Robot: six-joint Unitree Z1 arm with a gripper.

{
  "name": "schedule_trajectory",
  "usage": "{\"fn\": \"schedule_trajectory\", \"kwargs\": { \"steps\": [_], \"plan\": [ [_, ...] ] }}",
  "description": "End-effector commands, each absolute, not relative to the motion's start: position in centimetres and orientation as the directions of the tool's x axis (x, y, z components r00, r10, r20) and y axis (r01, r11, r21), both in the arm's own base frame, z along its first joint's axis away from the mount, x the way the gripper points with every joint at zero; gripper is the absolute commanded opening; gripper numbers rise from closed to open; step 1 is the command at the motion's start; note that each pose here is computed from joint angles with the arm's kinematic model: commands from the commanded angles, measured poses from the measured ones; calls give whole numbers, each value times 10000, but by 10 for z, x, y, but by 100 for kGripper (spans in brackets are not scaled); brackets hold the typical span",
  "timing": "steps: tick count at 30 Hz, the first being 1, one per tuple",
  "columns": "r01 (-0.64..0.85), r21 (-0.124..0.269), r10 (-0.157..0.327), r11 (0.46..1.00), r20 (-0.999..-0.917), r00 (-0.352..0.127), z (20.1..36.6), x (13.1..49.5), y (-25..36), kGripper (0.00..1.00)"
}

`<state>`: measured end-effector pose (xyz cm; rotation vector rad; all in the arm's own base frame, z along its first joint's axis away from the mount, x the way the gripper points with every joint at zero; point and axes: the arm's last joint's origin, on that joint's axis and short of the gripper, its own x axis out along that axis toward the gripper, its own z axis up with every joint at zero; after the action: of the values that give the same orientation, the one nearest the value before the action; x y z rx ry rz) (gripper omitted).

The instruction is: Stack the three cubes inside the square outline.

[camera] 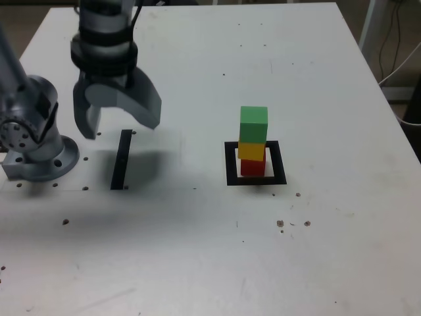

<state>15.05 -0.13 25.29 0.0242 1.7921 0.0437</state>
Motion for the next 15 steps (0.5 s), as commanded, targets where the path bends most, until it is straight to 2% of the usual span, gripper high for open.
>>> {"fn": "schedule_trajectory", "kwargs": {
  "steps": [1, 15],
  "plan": [
    [-114, 357, 324, 9993, -9759, -2159, 246, 147, -2, 99],
    [-194, 67, 25, 9998, -9776, -2104, 217, 138, -3, 100]
  ]
}}
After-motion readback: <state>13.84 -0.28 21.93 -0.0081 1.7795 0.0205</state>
